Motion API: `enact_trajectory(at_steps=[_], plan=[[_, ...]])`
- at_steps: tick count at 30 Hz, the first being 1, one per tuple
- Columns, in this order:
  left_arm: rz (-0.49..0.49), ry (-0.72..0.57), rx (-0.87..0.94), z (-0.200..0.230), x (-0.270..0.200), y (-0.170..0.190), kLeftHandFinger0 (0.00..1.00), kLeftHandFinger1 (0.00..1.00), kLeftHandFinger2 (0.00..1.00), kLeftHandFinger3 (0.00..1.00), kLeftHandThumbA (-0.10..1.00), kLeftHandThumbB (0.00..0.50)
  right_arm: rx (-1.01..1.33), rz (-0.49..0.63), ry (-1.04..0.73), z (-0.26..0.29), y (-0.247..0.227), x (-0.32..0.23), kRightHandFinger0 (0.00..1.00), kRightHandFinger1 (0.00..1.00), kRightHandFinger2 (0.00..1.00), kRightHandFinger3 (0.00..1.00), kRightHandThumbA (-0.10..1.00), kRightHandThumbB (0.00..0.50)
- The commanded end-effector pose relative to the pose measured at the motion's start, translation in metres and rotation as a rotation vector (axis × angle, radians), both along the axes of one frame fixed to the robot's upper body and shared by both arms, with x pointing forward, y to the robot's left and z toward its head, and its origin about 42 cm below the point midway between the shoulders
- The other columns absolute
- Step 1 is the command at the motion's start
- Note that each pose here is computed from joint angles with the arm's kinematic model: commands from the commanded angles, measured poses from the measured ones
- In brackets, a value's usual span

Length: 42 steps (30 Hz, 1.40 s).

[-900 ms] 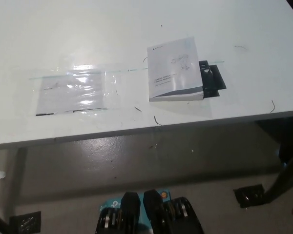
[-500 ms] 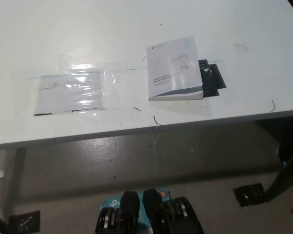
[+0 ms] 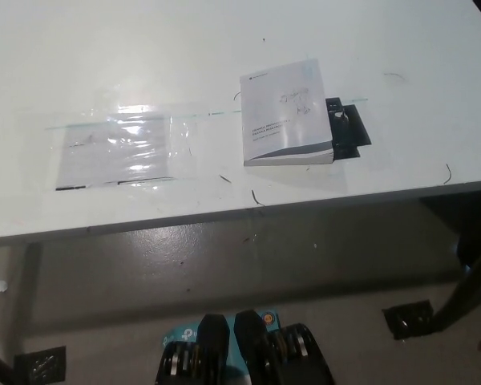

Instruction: The robot uses its right hand to slide under the cover of the book kept in the middle of the desk and open it

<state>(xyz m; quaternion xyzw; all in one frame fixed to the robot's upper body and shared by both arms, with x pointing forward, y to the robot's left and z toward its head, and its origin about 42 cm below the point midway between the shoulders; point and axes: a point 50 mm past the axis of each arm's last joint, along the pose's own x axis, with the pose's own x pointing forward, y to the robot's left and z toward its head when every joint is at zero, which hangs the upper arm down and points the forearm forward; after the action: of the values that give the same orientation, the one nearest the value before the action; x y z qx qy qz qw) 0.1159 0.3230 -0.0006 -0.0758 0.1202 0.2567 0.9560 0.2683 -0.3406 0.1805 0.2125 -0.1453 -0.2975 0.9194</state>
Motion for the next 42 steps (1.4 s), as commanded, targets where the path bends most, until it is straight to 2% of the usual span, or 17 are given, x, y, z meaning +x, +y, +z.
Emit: enact_trajectory(at_steps=[1,5,6,8,9,11,12,15,18,19,25,34,36,37,39,40,42], plan=[[-0.008,-0.034,0.027,0.008,0.002,0.003,0.55,0.56,0.62,0.68,0.49,0.000,-0.012,0.056,-0.012,0.032,0.013,0.024,0.53,0.68,0.73,0.95,0.93,0.214],[-0.003,-0.018,0.034,0.007,0.004,0.001,0.56,0.58,0.64,0.70,0.50,0.000,-0.012,0.153,-0.045,0.051,0.041,0.050,0.51,0.63,0.68,0.89,0.88,0.246],[0.002,-0.014,0.030,0.007,0.005,-0.001,0.56,0.57,0.63,0.69,0.50,0.000,-0.029,0.185,-0.049,0.054,0.049,0.057,0.48,0.61,0.66,0.89,0.90,0.250],[0.003,-0.004,0.030,0.007,0.006,-0.002,0.58,0.59,0.63,0.69,0.50,0.000,-0.039,0.219,-0.052,0.061,0.062,0.068,0.48,0.60,0.64,0.88,0.89,0.213],[0.009,-0.001,0.029,0.007,0.007,-0.002,0.59,0.59,0.62,0.67,0.49,0.000,-0.046,0.250,-0.067,0.065,0.070,0.076,0.54,0.66,0.69,0.93,0.87,0.177],[0.014,-0.001,0.026,0.007,0.009,-0.002,0.59,0.59,0.62,0.67,0.49,0.000,-0.052,0.261,-0.067,0.066,0.073,0.079,0.56,0.67,0.71,0.94,0.87,0.176],[0.014,-0.004,0.024,0.009,0.009,-0.004,0.57,0.57,0.61,0.66,0.48,0.000,-0.078,0.306,-0.075,0.069,0.084,0.089,0.57,0.69,0.72,0.96,0.88,0.127],[0.015,-0.004,0.027,0.008,0.010,-0.005,0.58,0.58,0.62,0.67,0.48,0.001,-0.096,0.344,-0.065,0.071,0.098,0.105,0.54,0.66,0.69,0.93,0.89,0.122],[0.016,-0.001,0.031,0.009,0.012,-0.005,0.57,0.59,0.63,0.68,0.50,0.010,-0.129,0.379,-0.060,0.073,0.107,0.117,0.55,0.68,0.73,0.97,0.91,0.093],[0.013,-0.007,0.021,0.008,0.012,-0.005,0.56,0.59,0.64,0.69,0.50,0.012,-0.162,0.404,-0.040,0.074,0.116,0.129,0.59,0.75,0.85,1.00,0.97,0.112],[0.009,-0.008,0.023,0.009,0.014,-0.007,0.57,0.58,0.63,0.68,0.50,0.000,-0.202,0.435,-0.013,0.077,0.125,0.152,0.62,0.80,0.91,1.00,0.97,0.141],[-0.004,-0.037,0.039,0.011,0.020,-0.003,0.58,0.59,0.63,0.68,0.52,0.000,-0.263,0.450,0.018,0.074,0.136,0.189,0.55,0.75,0.80,1.00,0.99,0.121],[-0.006,-0.040,0.041,0.012,0.023,-0.003,0.55,0.58,0.62,0.67,0.53,0.006,-0.250,0.449,0.023,0.076,0.141,0.195,0.53,0.72,0.74,0.90,0.96,0.120],[-0.003,-0.037,0.040,0.012,0.025,-0.004,0.55,0.58,0.61,0.65,0.53,0.014,-0.247,0.450,0.027,0.075,0.143,0.198,0.52,0.73,0.75,0.87,0.96,0.098],[-0.009,-0.040,0.029,0.013,0.024,-0.004,0.58,0.61,0.63,0.67,0.52,0.000,-0.257,0.452,0.036,0.074,0.147,0.202,0.51,0.72,0.74,0.89,0.98,0.106],[-0.010,-0.040,0.041,0.013,0.024,-0.005,0.61,0.63,0.66,0.69,0.53,0.002,-0.261,0.456,0.047,0.072,0.152,0.205,0.49,0.69,0.71,0.86,0.98,0.098],[-0.013,-0.041,0.052,0.013,0.028,-0.006,0.59,0.61,0.65,0.69,0.54,0.004,-0.271,0.453,0.056,0.071,0.153,0.208,0.49,0.70,0.71,0.86,0.98,0.098]])
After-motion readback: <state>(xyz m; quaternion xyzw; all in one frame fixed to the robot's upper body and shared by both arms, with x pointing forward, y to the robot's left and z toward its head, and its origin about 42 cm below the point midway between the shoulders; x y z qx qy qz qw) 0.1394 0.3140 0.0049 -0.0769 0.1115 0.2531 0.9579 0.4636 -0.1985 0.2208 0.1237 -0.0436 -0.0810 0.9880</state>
